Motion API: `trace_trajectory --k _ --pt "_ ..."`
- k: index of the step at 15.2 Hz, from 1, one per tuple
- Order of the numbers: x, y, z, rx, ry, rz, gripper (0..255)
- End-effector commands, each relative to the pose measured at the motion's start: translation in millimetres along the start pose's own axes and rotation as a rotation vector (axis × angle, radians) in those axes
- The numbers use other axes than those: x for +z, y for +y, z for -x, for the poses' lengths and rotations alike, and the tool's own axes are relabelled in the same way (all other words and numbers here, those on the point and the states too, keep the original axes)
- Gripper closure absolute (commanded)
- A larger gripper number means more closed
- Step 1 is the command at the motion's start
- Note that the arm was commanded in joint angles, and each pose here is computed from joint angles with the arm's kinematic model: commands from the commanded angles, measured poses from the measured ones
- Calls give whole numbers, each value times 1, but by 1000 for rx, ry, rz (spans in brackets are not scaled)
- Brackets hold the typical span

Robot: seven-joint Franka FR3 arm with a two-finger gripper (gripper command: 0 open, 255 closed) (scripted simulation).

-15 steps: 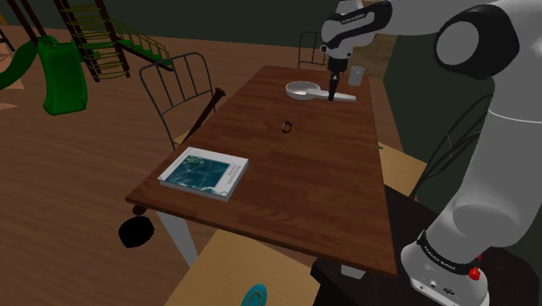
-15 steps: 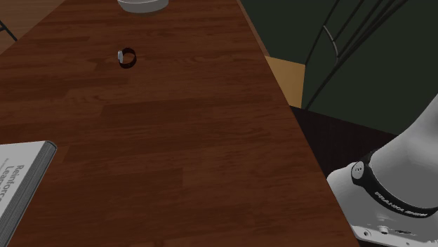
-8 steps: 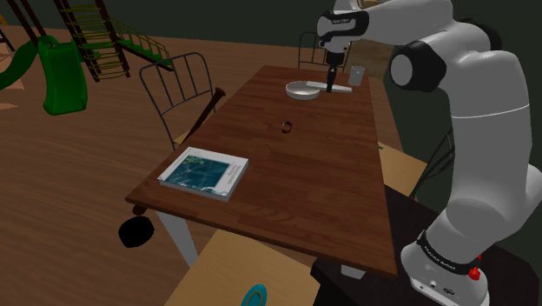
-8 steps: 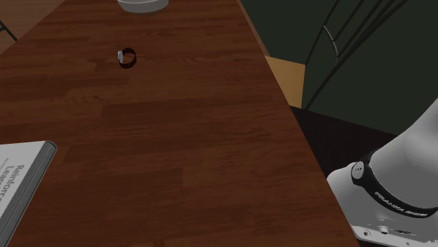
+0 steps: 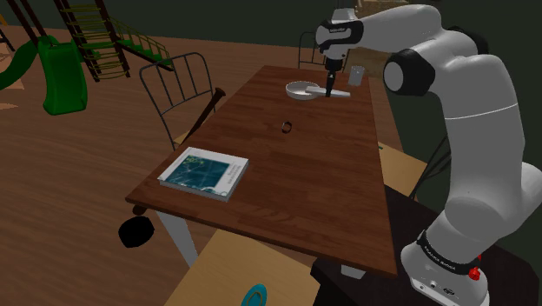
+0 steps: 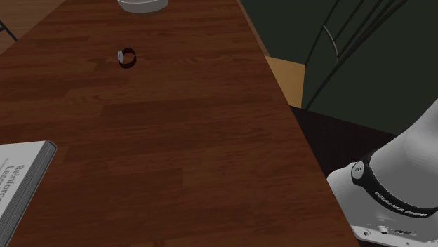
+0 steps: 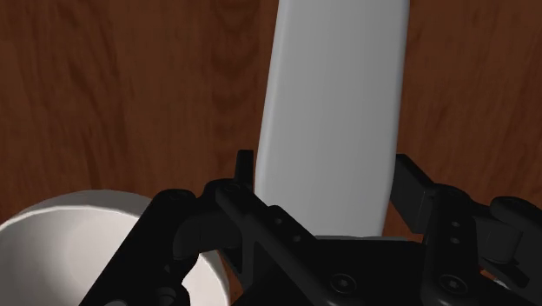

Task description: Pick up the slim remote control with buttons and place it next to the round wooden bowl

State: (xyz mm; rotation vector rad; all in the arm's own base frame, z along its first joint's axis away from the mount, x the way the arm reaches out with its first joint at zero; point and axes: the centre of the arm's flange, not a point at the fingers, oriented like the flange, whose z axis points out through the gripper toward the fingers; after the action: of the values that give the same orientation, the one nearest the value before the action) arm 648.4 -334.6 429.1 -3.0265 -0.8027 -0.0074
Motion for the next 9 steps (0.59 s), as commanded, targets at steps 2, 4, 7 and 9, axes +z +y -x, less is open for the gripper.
trace_trajectory --k 2,4,7,9 --pt "16 0 0 0 0 1 255" --pt "26 0 0 0 0 1 255" --pt "42 0 0 0 0 1 255" --pt "53 0 0 0 0 1 255"
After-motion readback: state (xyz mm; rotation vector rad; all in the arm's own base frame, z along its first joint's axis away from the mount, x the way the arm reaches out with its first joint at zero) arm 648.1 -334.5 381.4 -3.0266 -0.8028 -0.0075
